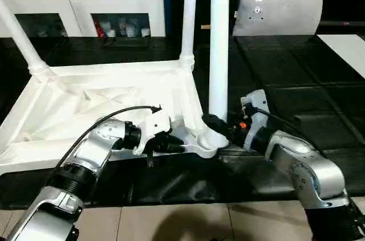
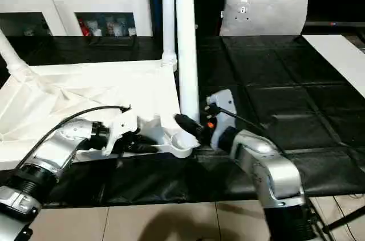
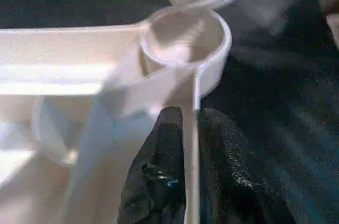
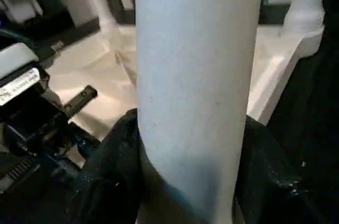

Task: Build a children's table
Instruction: Rotate table base, then insert table leg to table base

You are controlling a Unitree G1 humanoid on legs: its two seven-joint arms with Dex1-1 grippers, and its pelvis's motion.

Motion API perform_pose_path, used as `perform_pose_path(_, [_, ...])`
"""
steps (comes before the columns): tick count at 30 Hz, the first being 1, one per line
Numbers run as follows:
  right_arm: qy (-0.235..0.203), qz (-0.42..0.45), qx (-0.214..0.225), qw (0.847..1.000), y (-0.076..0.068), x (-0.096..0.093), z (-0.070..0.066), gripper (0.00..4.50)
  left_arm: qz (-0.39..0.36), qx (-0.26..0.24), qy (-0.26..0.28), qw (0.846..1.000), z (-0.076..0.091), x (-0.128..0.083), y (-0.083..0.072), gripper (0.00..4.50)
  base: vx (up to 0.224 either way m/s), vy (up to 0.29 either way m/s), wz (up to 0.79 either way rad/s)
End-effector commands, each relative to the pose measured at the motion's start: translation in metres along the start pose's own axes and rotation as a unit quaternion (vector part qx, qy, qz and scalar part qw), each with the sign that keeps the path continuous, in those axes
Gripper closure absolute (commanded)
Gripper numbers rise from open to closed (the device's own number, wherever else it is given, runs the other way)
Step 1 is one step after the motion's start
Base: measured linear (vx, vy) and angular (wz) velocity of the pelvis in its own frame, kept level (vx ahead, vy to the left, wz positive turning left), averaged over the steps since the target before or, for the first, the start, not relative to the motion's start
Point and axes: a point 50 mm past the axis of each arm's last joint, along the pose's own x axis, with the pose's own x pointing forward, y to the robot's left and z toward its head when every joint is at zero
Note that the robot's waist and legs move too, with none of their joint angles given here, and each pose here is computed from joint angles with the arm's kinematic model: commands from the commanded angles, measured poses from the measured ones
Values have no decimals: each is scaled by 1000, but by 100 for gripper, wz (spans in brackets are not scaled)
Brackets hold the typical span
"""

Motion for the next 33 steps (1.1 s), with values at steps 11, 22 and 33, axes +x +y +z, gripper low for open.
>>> perform_pose_path(11, [-41,23,-18,999,6,5,13,257,147,-58,-172,972,64,-21,42,341,0,0,0])
perform_pose_path(22, [-14,18,-46,999,6,9,5,257,78,-20,-207,975,124,-1,22,341,0,0,0])
perform_pose_path(33, [-13,14,-50,999,6,10,5,257,23,5,-209,978,138,5,2,341,0,0,0])
